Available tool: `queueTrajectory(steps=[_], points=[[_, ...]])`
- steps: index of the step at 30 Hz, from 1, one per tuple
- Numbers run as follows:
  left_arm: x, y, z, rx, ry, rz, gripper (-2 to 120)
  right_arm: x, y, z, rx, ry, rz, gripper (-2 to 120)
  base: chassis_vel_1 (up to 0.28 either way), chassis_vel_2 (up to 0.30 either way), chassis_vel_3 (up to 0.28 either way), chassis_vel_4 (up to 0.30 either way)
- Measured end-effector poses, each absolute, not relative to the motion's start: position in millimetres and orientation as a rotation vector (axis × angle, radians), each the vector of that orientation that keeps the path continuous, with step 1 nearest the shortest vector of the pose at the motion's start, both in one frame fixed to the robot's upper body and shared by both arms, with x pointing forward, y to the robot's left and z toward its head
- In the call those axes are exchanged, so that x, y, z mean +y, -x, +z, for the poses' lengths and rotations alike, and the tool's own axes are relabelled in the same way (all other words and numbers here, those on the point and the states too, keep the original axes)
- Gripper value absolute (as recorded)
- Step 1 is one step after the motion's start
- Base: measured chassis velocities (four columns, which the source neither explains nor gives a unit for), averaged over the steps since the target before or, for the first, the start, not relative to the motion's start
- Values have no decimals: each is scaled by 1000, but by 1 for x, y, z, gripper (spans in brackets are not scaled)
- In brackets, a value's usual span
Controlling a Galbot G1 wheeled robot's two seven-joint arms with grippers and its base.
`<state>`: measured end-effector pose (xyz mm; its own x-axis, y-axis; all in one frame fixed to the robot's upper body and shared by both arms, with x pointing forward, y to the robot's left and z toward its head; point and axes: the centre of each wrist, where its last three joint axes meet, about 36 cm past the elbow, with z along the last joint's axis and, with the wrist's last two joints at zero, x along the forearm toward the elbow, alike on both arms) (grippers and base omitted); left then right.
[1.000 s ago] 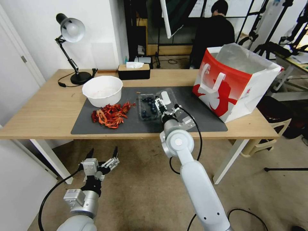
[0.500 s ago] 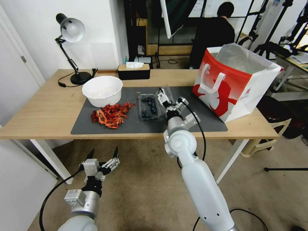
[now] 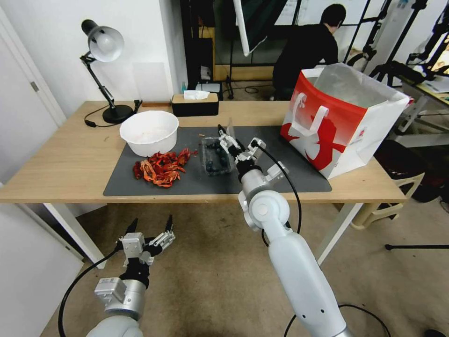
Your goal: Close the takeout container lid, then place the container into the takeout bag.
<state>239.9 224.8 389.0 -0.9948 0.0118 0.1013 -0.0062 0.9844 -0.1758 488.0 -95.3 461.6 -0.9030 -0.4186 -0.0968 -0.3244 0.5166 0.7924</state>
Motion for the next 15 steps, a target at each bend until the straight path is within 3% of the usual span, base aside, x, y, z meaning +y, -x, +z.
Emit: queueTrajectory(steps=[15], points=[[226,-242,389,-3031,8,268,100,-99,-514,476,-2247,-621,-1488,100,0,0,0,0]])
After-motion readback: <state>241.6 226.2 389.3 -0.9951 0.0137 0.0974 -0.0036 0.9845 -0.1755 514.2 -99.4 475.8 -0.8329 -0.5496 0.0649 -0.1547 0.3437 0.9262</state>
